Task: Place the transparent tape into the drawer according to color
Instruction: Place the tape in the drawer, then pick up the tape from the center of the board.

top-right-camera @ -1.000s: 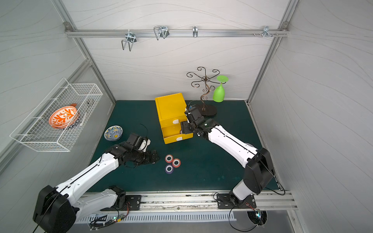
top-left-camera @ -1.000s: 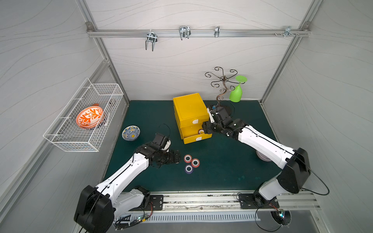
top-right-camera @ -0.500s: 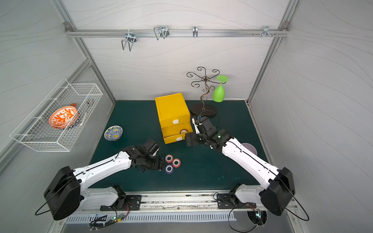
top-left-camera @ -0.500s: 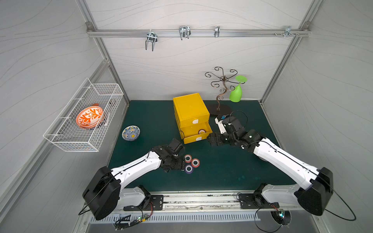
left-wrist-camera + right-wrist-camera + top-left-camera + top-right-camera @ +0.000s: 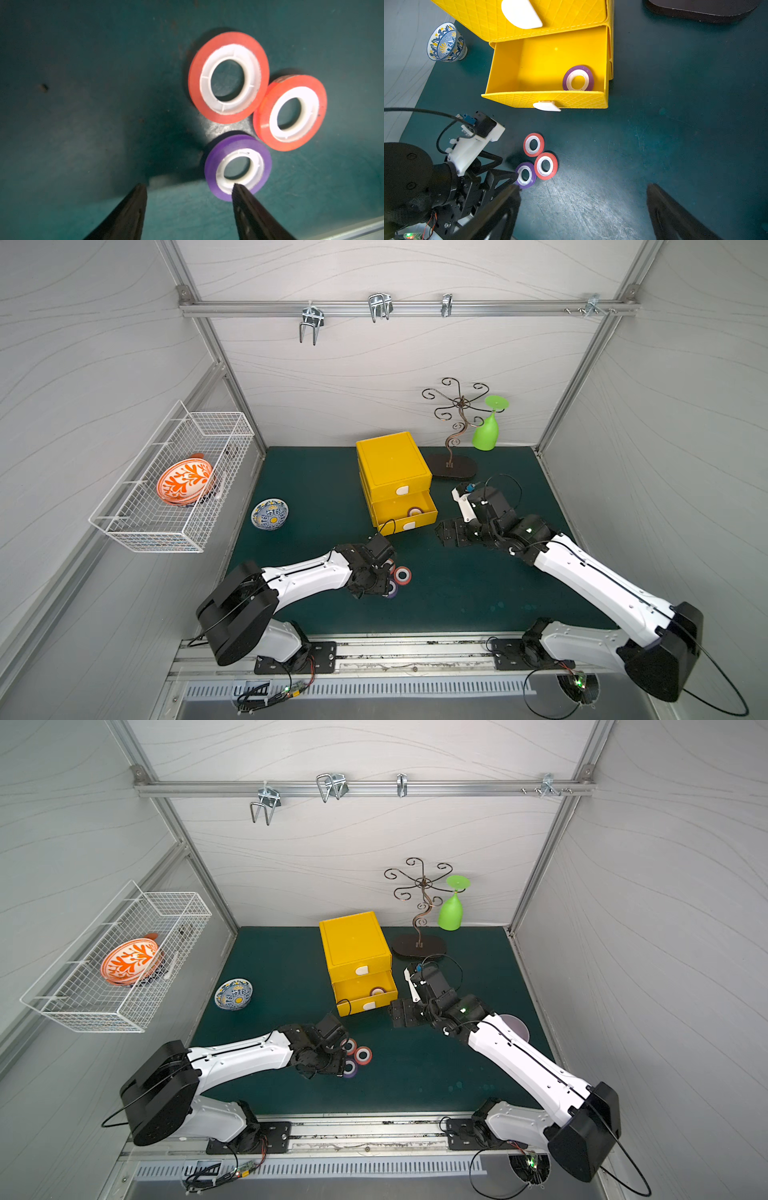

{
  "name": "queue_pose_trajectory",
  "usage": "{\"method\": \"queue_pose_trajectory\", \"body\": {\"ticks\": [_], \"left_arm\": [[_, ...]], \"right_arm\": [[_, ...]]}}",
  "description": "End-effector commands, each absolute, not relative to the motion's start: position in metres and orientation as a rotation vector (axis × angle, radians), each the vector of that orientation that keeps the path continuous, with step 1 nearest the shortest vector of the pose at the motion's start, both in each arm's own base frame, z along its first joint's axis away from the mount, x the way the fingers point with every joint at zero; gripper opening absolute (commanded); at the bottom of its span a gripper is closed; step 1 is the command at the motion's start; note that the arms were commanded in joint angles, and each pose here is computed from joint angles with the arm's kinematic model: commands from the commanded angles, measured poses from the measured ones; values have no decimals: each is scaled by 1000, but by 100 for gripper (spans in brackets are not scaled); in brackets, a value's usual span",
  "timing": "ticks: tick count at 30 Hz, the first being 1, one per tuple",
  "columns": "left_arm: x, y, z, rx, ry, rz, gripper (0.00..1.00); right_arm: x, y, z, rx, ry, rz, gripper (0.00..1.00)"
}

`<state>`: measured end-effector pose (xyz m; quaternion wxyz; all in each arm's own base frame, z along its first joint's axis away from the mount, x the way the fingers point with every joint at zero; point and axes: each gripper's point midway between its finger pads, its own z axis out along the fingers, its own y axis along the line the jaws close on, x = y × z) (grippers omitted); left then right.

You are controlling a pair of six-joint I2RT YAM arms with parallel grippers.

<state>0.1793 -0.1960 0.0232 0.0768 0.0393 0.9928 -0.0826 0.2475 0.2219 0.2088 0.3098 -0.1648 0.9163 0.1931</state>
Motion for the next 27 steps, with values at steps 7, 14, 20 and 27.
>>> {"method": "queue_pose_trajectory", "body": {"ticks": [7,14,20,27], "left_arm": [[194,-213,24,110,2945,-271,66],[192,-214,16,124,2974,-239,54],[185,-212,11,165,3009,-166,46],[176,-215,9,210,3031,-132,46]], "right_arm": [[242,213,207,-418,2435,512,99],[241,211,207,-413,2436,518,99],[241,210,207,-406,2441,529,99],[239,208,204,-397,2446,535,99]]}}
